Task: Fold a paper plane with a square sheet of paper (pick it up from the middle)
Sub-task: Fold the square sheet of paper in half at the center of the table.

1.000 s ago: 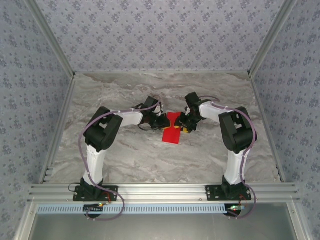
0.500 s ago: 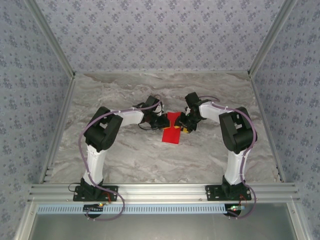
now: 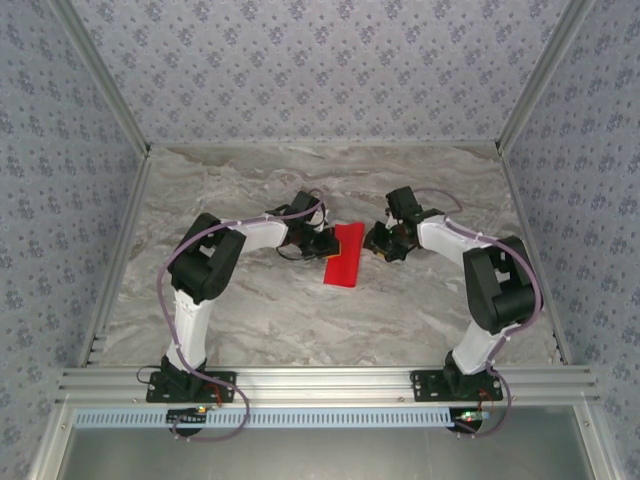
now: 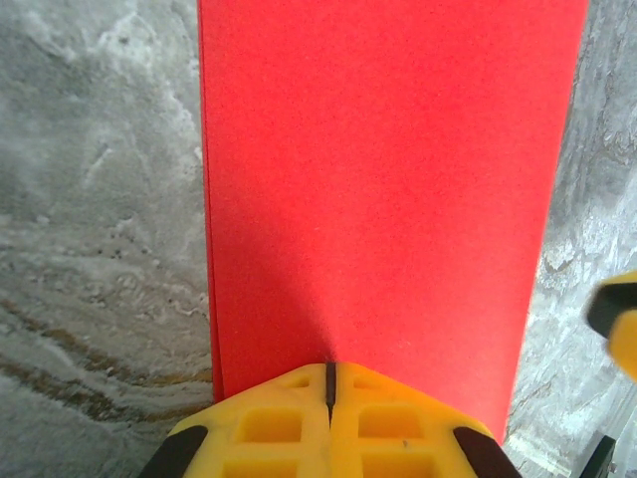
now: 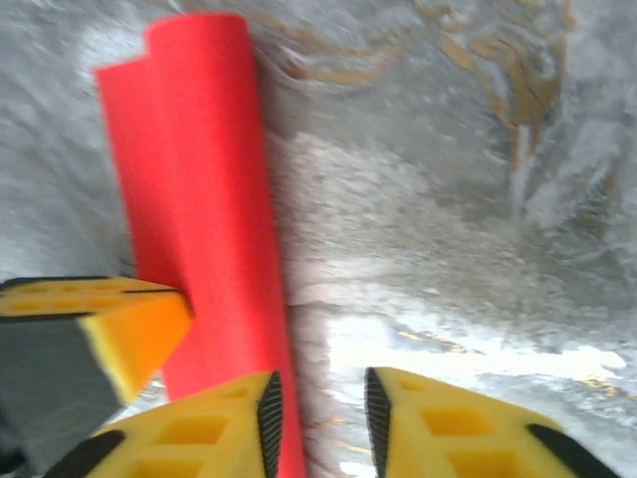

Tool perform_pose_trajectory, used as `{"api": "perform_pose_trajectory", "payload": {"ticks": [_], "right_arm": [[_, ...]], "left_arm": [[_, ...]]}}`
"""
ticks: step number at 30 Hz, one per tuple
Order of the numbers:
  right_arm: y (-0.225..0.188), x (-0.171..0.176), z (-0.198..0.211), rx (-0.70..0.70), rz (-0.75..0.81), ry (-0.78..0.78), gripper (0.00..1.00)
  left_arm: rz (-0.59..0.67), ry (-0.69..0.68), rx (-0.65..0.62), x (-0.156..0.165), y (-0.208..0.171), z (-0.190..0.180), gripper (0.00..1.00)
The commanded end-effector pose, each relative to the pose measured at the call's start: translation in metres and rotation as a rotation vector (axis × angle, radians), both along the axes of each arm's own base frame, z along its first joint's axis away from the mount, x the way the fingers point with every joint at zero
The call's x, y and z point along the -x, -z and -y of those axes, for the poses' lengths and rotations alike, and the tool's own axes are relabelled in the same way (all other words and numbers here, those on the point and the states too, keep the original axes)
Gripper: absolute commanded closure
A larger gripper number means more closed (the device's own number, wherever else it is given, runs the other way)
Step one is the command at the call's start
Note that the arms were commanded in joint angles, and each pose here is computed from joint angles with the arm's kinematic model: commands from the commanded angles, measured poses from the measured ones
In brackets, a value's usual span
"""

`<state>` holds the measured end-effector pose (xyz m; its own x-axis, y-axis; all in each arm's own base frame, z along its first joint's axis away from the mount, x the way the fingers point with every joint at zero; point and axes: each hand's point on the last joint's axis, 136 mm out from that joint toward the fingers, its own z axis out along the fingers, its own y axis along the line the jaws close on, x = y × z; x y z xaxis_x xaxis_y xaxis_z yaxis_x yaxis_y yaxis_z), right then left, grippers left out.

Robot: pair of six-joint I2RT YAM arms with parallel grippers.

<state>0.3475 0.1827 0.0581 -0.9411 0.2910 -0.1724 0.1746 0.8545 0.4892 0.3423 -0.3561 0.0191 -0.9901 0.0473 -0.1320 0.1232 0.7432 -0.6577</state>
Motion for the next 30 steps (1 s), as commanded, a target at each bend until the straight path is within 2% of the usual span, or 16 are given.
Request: {"api": "perform_pose_trajectory", "payload": {"ticks": [1, 4, 12, 18, 23, 30], "right_arm": [[-0.021, -0.011, -0.026, -0.03, 0.095, -0.071, 0.81], [-0.017, -0.016, -0.043, -0.036, 0.09, -0.106, 0.99], [0.018, -0.024, -0.06, -0.055, 0.01, -0.109, 1.0], [0.031, -0.016, -0.068, -0.083, -0.028, -0.159, 1.0], [0.047, -0.002, -0.055, -0.082, -0.077, -0.159, 1.0], [0.062, 0.011, -0.011, -0.077, -0.077, -0.157, 1.0]], "left_arm": [[-0.165, -0.033, -0.275, 0.038, 0.074, -0.049, 0.99], [-0.17, -0.04, -0.288, 0.038, 0.076, -0.051, 1.0], [-0.184, -0.054, -0.295, 0.038, 0.079, -0.051, 1.0], [-0.207, -0.067, -0.311, 0.042, 0.084, -0.055, 1.0], [-0.231, -0.079, -0.341, 0.047, 0.09, -0.061, 1.0], [-0.28, -0.105, -0.411, 0.06, 0.102, -0.077, 1.0]]}}
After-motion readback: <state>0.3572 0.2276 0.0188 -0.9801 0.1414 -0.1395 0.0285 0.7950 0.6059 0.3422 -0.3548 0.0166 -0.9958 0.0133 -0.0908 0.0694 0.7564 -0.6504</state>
